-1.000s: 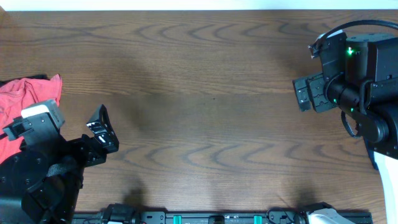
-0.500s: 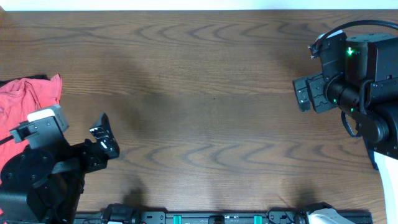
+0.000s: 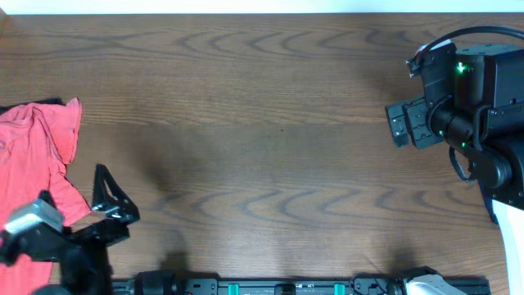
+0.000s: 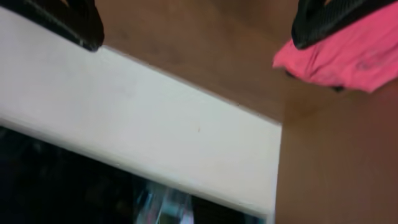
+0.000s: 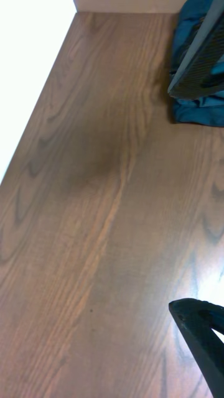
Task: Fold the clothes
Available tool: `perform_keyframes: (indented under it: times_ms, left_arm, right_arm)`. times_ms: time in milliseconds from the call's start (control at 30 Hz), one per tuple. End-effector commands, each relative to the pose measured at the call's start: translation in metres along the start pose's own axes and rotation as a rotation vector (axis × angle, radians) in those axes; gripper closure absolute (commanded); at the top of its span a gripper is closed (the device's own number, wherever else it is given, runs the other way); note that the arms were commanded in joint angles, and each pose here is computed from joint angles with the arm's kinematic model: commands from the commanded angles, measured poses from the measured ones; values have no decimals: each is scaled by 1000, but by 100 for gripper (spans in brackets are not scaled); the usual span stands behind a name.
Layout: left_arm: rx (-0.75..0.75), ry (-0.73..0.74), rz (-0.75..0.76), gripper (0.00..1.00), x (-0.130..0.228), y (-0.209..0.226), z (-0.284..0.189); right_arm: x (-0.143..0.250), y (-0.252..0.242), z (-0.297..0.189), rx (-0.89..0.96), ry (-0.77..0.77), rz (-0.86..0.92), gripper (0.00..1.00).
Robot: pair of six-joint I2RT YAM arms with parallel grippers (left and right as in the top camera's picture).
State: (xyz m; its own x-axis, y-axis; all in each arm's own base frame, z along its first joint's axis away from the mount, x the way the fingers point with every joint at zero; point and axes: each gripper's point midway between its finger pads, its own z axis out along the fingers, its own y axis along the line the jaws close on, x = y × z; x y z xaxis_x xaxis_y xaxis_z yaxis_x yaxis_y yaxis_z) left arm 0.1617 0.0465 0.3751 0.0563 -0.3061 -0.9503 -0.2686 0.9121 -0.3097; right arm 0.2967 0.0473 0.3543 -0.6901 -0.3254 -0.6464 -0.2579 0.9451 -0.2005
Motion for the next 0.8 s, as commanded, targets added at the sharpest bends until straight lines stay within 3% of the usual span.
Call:
perform_keyframes:
  times_ms: [0,333,600,767]
  left_arm:
    - [20,13,-6,2,42,7,17]
    - [124,-42,-64,2,114,10,47]
    - [135,32,-55,2,148,10,57]
    - [105,81,-46,2,188,22,71]
  right_arm:
    - [1,-3,-5,7,-11,26,1]
    - [1,-3,-5,7,-11,26,1]
    - [1,-3,-5,7,-11,26,1]
    - [1,-3,-5,7,-11,27,1]
